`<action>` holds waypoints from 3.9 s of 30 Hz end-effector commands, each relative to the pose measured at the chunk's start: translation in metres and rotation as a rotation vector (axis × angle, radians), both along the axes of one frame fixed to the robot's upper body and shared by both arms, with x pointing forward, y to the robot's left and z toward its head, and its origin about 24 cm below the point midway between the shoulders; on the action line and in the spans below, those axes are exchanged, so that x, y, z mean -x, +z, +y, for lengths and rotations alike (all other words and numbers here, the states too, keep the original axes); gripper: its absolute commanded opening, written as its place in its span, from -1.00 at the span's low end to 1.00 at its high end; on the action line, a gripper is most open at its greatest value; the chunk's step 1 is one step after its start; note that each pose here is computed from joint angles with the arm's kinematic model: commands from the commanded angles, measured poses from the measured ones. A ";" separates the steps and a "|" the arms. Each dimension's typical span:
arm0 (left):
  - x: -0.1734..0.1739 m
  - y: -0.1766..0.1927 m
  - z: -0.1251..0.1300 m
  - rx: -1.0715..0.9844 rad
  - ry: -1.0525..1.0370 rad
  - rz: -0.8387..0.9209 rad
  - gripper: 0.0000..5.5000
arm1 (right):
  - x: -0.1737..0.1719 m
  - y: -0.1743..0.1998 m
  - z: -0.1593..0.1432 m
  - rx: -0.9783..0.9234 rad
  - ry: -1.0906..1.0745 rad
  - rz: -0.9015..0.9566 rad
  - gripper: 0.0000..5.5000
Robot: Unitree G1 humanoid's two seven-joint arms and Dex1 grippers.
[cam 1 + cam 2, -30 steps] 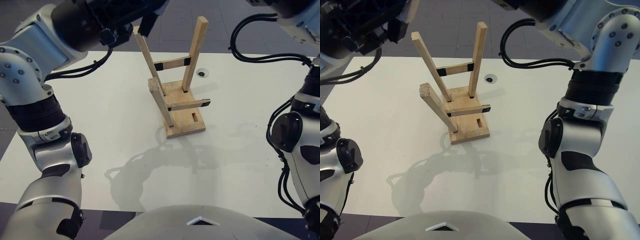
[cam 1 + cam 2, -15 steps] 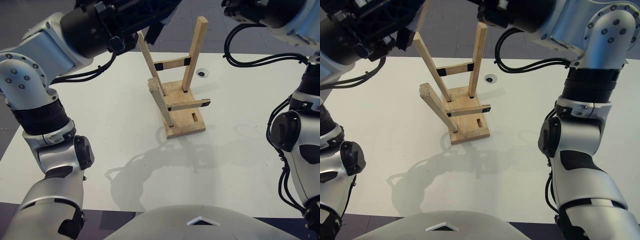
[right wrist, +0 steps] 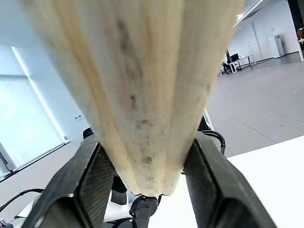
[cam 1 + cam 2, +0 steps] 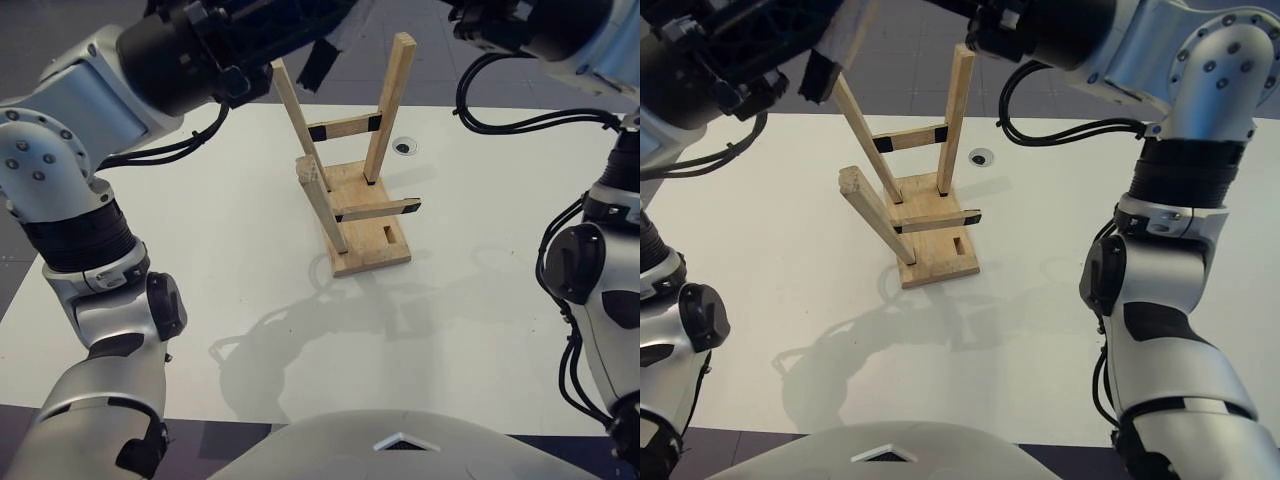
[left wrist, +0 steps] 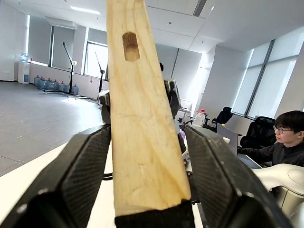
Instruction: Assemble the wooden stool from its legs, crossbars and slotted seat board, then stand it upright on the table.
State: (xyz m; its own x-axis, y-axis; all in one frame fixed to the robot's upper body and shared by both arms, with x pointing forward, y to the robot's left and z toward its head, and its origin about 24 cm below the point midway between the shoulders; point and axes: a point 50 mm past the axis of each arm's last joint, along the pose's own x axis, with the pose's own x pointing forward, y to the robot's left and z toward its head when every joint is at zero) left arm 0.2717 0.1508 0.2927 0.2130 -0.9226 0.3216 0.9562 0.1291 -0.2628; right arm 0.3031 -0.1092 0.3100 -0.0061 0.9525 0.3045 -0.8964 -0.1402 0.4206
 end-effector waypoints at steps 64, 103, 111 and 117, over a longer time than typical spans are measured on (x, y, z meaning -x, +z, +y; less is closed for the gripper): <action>-0.006 -0.215 -0.008 -0.656 -0.025 0.070 0.46 | -0.029 -0.035 -0.051 0.077 -0.296 0.035 -0.26; 0.023 -0.249 0.024 -0.809 -0.295 -0.372 -0.18 | 0.054 -0.190 -0.092 0.703 -0.013 -0.268 -0.26; 0.022 -0.253 0.026 -0.814 -0.210 -0.363 -0.18 | 0.079 -0.222 -0.089 0.537 -0.099 -0.420 -0.26; 0.021 -0.256 0.026 -0.806 -0.186 -0.350 -0.18 | 0.084 -0.237 -0.098 0.473 -0.218 -0.496 -0.26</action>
State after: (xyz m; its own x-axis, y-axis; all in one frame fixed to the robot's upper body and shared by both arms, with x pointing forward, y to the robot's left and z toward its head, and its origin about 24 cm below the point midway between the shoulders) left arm 0.2502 0.1731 0.0385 0.0201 -0.9144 -0.4042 0.9893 -0.0402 0.1401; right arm 0.2147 -0.2030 0.0716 0.1286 0.9813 -0.1432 -0.9917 0.1269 -0.0215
